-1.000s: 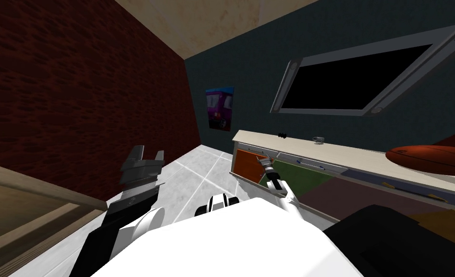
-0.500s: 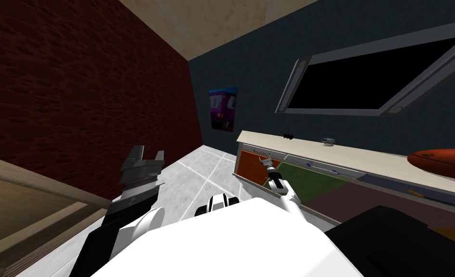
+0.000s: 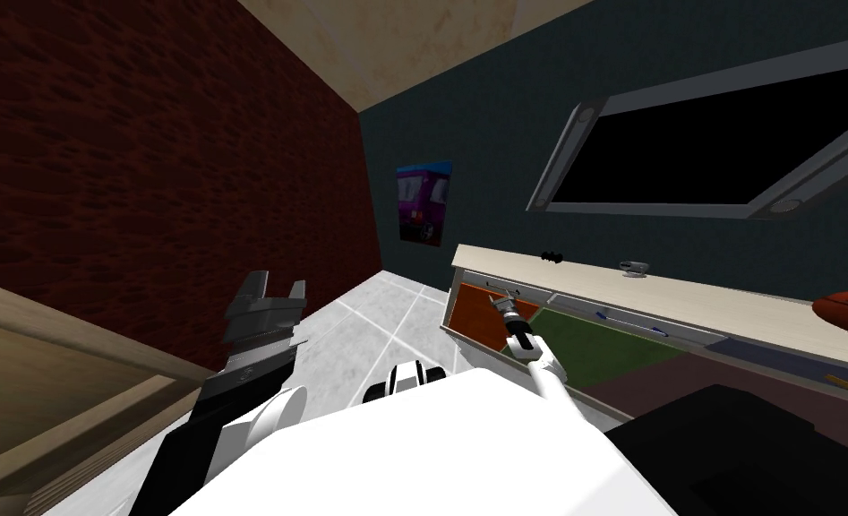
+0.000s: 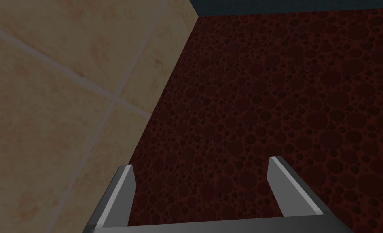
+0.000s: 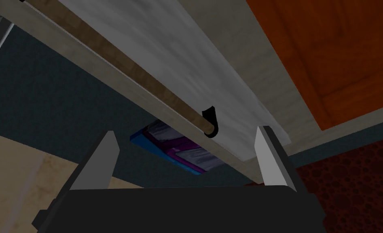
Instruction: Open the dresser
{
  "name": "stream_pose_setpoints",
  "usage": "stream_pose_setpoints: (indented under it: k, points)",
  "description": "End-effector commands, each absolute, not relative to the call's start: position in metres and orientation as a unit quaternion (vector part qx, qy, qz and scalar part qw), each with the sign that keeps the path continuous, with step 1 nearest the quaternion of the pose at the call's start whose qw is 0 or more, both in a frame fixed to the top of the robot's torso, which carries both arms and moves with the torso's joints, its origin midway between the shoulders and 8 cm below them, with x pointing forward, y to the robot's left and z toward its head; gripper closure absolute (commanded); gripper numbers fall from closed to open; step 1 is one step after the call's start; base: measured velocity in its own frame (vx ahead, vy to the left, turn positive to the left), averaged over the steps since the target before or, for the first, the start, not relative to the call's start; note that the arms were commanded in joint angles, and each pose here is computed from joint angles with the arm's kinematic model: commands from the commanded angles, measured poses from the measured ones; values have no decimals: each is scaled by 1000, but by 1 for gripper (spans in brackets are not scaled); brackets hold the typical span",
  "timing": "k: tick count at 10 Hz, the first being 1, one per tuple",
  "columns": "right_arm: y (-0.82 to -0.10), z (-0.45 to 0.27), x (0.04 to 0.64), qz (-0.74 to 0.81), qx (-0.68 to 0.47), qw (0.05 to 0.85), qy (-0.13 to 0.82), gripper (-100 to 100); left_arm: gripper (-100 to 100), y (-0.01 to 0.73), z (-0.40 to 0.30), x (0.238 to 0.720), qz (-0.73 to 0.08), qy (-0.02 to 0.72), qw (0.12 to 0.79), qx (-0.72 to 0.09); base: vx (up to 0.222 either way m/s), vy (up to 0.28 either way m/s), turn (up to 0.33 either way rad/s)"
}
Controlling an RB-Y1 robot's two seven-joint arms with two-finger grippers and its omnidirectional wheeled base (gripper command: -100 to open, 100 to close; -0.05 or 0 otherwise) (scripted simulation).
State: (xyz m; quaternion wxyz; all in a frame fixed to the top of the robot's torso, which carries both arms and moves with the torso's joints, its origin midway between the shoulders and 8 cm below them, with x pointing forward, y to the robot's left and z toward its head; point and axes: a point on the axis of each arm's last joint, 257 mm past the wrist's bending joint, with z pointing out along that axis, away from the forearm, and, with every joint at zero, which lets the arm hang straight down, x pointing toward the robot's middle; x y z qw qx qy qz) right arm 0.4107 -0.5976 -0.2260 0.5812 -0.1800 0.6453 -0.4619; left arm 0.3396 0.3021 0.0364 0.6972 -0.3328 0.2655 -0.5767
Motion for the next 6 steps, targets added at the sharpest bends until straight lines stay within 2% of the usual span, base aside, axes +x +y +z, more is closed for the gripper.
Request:
stream_pose_setpoints:
  k: [1,6]
  points:
    - [-616,-232,405,-482,-190,557,649,-100,0,302,36,340,-577,266,697,-333,71,79,7]
    - [-653,-235,396,-521,-210,510,652,-100,0,302,36,340,-577,266,697,-333,57,62,25]
